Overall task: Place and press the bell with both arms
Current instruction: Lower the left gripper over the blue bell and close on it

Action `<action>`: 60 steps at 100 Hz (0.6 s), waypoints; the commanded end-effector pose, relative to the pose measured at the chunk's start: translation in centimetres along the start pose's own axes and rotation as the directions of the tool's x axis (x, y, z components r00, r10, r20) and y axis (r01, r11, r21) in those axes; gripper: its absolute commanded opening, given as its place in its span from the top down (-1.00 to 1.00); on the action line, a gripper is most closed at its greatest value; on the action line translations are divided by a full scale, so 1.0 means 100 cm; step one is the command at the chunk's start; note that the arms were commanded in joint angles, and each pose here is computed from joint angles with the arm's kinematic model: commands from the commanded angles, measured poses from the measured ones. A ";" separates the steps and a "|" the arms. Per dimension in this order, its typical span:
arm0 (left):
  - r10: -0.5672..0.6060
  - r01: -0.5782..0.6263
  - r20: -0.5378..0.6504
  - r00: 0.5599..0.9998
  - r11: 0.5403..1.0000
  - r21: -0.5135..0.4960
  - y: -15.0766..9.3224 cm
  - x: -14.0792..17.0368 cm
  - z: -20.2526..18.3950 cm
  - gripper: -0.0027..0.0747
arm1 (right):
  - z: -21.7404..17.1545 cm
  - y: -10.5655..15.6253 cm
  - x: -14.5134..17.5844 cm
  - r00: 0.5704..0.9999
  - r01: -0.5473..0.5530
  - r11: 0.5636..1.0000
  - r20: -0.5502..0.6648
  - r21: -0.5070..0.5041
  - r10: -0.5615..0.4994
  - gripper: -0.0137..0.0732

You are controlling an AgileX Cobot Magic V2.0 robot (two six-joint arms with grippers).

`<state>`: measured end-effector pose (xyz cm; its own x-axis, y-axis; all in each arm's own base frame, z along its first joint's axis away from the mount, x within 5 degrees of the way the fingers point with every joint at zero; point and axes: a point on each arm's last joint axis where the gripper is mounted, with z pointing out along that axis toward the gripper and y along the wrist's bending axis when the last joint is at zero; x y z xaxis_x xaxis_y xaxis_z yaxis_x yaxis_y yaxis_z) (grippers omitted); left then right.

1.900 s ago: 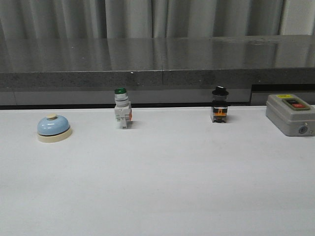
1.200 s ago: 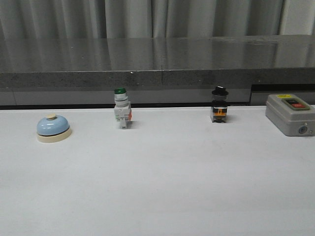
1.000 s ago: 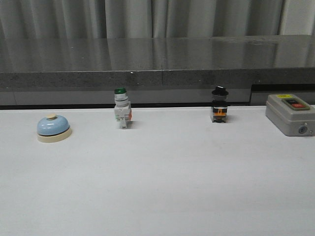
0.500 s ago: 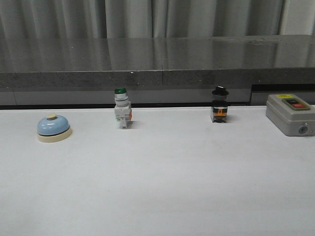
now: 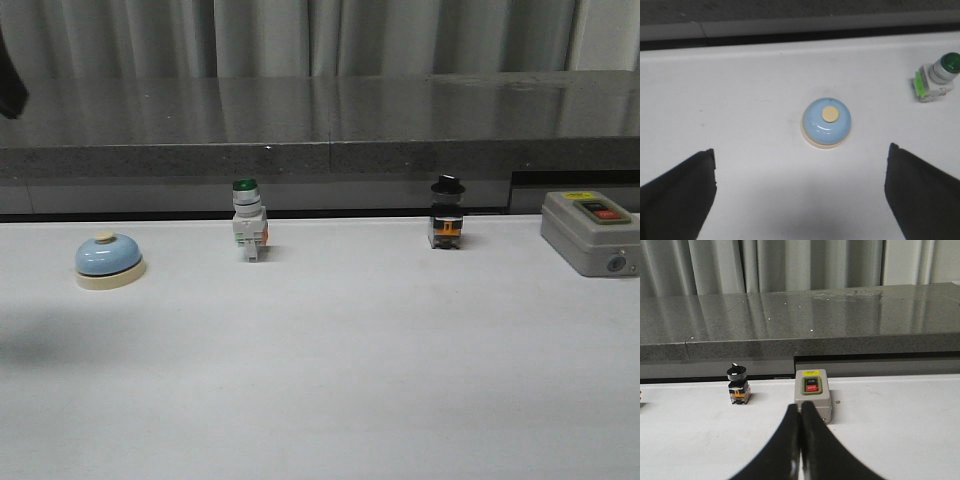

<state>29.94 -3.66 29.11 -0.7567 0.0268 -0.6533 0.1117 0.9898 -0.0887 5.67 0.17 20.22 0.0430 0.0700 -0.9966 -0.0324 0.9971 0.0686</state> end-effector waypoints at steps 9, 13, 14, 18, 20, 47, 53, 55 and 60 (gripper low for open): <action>0.021 -0.020 -0.036 0.999 0.999 0.041 -0.014 -0.034 0.022 -0.71 | -0.003 0.001 -0.014 0.993 0.017 1.000 0.117 -0.002 -0.017 0.82; 0.023 -0.020 -0.075 0.997 0.999 0.044 -0.015 -0.037 0.033 -0.71 | -0.003 0.001 -0.014 0.993 0.017 1.000 0.117 -0.002 -0.017 0.82; 0.024 -0.020 -0.088 0.996 0.999 0.045 -0.015 -0.038 0.036 -0.71 | -0.003 0.001 -0.014 0.993 0.017 1.000 0.117 -0.002 -0.017 0.82; 0.015 -0.009 -0.119 0.993 0.999 0.054 -0.016 -0.040 0.044 -0.71 | -0.003 0.001 -0.014 0.993 0.017 1.000 0.117 -0.002 -0.017 0.82; 0.010 -0.002 -0.137 0.991 0.998 0.059 -0.016 -0.041 0.048 -0.71 | -0.003 0.001 -0.014 0.993 0.017 1.000 0.117 -0.002 -0.017 0.82; 0.014 0.004 -0.236 0.972 0.997 0.075 -0.021 -0.050 0.093 -0.71 | -0.003 0.001 -0.014 0.993 0.017 1.000 0.117 -0.002 -0.017 0.82; 0.025 -0.006 -0.242 0.970 0.997 0.079 -0.023 -0.051 0.099 -0.71 | -0.003 0.001 -0.014 0.993 0.017 1.000 0.117 -0.002 -0.017 0.82; 0.025 -0.005 -0.247 0.969 0.997 0.079 -0.023 -0.050 0.103 -0.71 | -0.003 0.001 -0.014 0.993 0.017 1.000 0.117 -0.002 -0.017 0.82; 0.025 -0.005 -0.257 0.966 0.997 0.081 -0.024 -0.050 0.109 -0.71 | -0.003 0.001 -0.014 0.993 0.017 1.000 0.117 -0.002 -0.017 0.82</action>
<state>39.96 -7.09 22.15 -0.9261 0.0975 -0.3644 0.1542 0.9794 -0.1300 5.67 0.17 20.22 0.0430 0.0700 -0.9966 -0.0324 0.9971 0.0686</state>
